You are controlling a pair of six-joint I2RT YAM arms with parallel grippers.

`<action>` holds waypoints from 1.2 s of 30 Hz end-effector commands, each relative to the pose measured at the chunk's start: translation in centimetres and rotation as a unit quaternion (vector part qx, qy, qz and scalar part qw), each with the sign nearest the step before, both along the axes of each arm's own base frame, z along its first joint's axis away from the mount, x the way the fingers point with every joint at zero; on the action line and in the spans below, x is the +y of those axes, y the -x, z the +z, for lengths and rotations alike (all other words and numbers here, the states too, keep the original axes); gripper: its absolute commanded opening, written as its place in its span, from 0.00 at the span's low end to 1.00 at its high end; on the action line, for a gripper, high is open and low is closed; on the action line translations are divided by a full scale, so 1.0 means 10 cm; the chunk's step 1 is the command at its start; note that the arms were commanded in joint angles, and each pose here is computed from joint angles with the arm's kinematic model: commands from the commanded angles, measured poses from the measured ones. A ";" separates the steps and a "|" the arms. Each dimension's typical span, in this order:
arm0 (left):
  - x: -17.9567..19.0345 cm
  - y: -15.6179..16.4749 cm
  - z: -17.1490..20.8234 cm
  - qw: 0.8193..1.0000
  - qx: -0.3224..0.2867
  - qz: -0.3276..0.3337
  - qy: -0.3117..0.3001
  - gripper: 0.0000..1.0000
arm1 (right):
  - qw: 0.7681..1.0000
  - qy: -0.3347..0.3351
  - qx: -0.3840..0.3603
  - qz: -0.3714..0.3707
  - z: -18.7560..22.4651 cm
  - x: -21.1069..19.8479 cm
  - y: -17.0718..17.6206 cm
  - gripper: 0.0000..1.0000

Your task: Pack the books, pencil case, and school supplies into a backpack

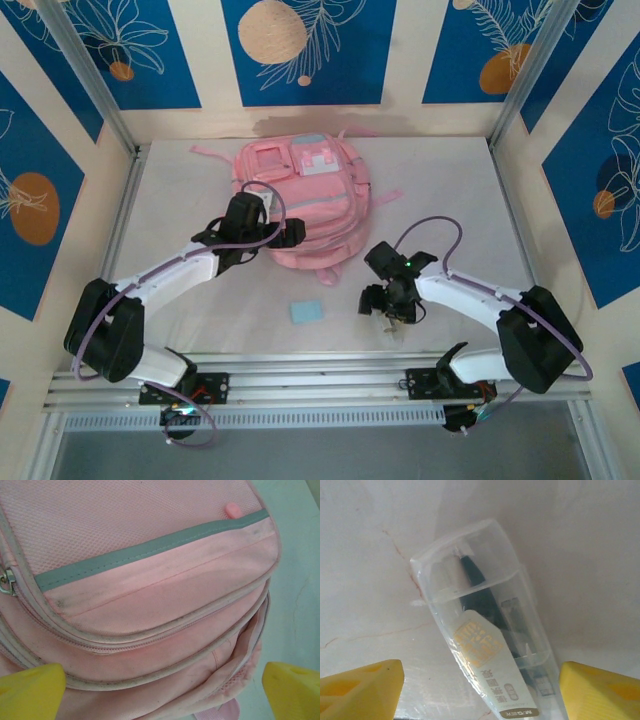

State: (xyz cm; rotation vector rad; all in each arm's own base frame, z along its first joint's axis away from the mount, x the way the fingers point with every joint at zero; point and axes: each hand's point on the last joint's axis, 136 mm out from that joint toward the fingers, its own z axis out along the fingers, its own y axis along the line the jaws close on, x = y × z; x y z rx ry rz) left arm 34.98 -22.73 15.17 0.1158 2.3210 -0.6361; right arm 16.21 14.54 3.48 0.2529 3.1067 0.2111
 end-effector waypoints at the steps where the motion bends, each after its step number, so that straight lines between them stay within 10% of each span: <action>1: -0.11 0.02 0.11 1.000 -0.006 -0.025 0.014 1.00 | 0.998 0.048 -0.001 0.026 -0.02 -0.11 -0.01 0.72; 9: -0.06 0.01 0.22 0.998 -0.039 -0.046 -0.024 1.00 | 0.995 0.083 0.016 0.060 -0.25 -0.09 0.05 0.72; 17: -0.01 -0.08 0.28 0.983 -0.085 -0.102 -0.125 1.00 | 0.996 0.072 -0.008 0.061 -0.04 -0.05 -0.12 0.45; 36: -0.54 -0.34 -0.17 0.931 -0.074 -0.298 -0.199 0.94 | 0.982 -0.139 -0.111 -0.069 0.70 -0.15 -1.00 0.43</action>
